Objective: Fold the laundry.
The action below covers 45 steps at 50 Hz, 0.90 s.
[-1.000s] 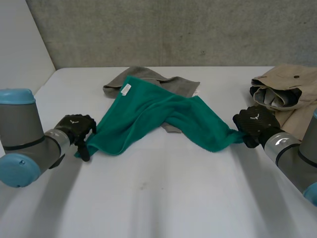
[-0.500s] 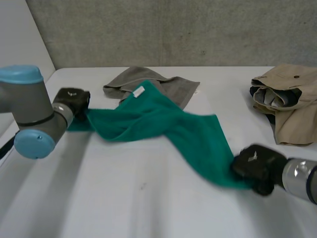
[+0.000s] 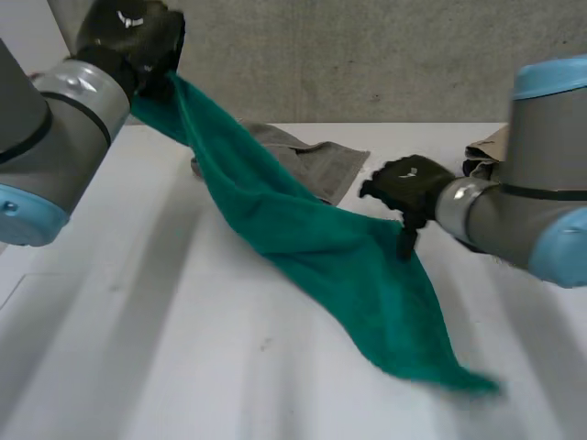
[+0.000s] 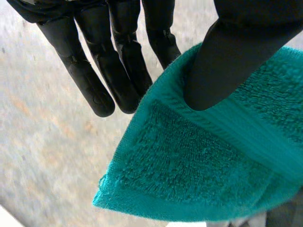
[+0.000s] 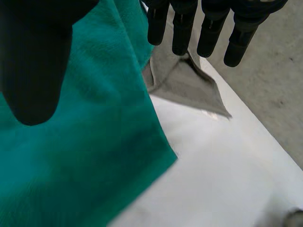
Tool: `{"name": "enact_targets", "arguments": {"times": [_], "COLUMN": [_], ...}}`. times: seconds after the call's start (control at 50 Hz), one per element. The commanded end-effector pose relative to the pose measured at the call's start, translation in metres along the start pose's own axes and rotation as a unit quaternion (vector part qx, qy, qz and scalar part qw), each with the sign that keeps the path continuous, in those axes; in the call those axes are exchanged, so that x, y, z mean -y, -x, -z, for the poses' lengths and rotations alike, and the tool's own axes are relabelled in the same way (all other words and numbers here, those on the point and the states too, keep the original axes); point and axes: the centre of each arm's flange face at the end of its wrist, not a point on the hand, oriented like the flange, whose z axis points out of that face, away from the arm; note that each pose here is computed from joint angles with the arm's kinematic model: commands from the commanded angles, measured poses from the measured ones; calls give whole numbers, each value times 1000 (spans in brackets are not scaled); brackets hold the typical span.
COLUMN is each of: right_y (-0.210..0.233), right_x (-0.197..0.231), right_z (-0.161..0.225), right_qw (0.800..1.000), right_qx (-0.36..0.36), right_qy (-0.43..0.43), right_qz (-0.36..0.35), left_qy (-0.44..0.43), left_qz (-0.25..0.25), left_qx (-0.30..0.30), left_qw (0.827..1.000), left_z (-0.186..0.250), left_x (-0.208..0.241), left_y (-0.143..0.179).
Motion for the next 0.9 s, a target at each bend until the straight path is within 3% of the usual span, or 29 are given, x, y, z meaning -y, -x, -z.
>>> {"name": "enact_targets", "arguments": {"times": [0.02,0.14,0.3,0.36,0.44,0.46,0.56,0.66,0.76,0.9], "right_y": [35,47,-2,-32,-69,-80,-87,-65,-30,23], "right_x": [-12,-26,11,52,107,125,150,125,59,-32], "right_z": [-52,-87,-102,-84,-44,-26,15,21,5,-11], "right_qw": [997,994,978,956,910,891,860,893,944,984], "right_qx": [34,7,-128,-180,-245,-261,-276,-234,-176,-104], "right_qy": [-18,-34,-135,-212,-326,-365,-426,-384,-276,-140], "right_qz": [-69,-100,-99,-91,-73,-68,-47,-36,-44,-46], "left_qy": [-38,-47,-38,-42,-62,-64,-67,-42,34,151], "left_qz": [-3,-3,-10,-20,-28,-28,-17,-2,12,25], "left_qx": [-14,-9,10,25,87,99,133,115,87,9], "left_qw": [999,999,999,999,994,993,989,993,996,988], "left_z": [15,19,9,3,-16,-18,-28,-34,-31,-8], "left_x": [30,37,27,27,32,33,31,8,-46,-125], "left_y": [-2,2,14,24,54,59,73,66,48,4]}}
